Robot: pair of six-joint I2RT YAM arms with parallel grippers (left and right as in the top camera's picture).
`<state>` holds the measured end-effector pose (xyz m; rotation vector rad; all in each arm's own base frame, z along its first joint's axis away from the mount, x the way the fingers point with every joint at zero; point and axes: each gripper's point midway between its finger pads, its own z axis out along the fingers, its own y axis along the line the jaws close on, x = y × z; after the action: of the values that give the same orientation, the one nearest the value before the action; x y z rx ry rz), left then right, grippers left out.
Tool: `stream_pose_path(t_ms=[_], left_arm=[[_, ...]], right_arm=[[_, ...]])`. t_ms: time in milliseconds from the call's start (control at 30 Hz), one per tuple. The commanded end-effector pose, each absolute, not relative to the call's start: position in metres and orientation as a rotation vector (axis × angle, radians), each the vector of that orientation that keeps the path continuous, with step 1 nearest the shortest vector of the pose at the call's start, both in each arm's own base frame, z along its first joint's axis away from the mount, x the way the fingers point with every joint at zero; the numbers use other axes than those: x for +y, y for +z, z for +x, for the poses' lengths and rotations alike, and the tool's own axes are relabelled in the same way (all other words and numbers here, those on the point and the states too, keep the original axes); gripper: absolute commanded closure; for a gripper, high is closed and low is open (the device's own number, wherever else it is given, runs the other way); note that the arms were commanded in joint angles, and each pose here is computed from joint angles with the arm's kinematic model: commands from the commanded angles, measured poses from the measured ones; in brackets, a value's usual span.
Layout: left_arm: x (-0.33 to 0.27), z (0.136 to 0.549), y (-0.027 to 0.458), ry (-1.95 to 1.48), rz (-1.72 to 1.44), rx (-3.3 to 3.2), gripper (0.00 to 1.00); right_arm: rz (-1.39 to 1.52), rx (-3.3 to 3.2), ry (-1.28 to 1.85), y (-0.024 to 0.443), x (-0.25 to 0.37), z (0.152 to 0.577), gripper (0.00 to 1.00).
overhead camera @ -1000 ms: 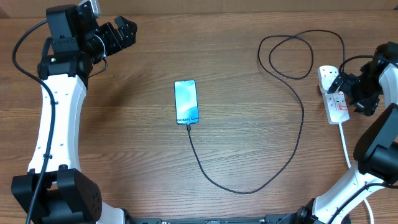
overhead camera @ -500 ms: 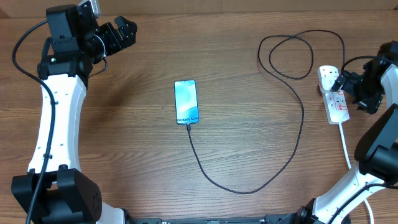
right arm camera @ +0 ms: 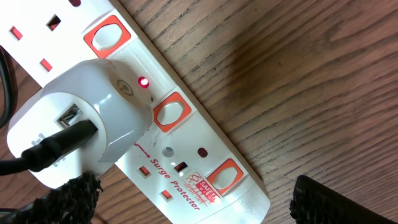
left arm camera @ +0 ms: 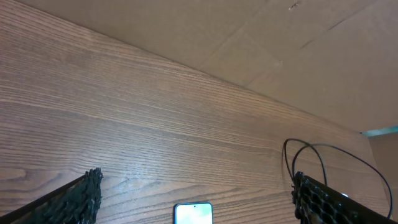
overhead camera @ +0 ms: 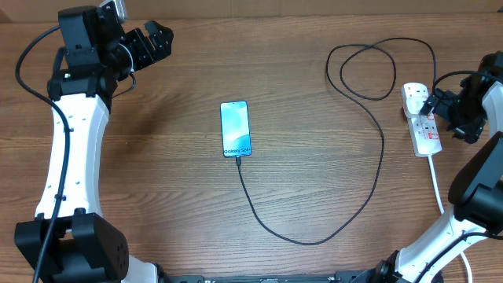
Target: Plug charger to phone and switch on socket
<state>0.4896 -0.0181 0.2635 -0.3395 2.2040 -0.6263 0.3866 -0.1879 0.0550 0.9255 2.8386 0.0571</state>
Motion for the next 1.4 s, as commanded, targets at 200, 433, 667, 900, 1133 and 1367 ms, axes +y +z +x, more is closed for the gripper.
stream_pose_path(t_ms=[200, 433, 667, 900, 1133, 1367], left_arm=[[-0.017, 0.49, 0.276, -0.606, -0.307, 2.176, 0.0], [-0.017, 0.49, 0.276, -0.606, -0.308, 2.175, 0.01], [-0.017, 0.49, 0.276, -0.606, -0.307, 2.176, 0.0], [-0.017, 0.49, 0.276, -0.606, -0.307, 2.176, 0.01], [-0.017, 0.49, 0.276, -0.606, -0.307, 2.176, 0.0], [-0.017, 0.49, 0.276, -0.606, -0.307, 2.176, 0.0]], right_arm=[[0.918, 2.775, 0.04, 0.068, -0.193, 0.399, 0.0], [0.906, 2.743, 0.031, 0.08, -0.194, 0.402, 0.0], [0.812, 2.463, -0.035, 0.207, -0.193, 0.392, 0.0], [0.701, 2.231, -0.074, 0.31, -0.169, 0.362, 0.0], [0.396, 2.09, 0.026, 0.385, -0.071, 0.342, 0.0], [0.155, 2.044, 0.112, 0.413, 0.004, 0.313, 0.0]])
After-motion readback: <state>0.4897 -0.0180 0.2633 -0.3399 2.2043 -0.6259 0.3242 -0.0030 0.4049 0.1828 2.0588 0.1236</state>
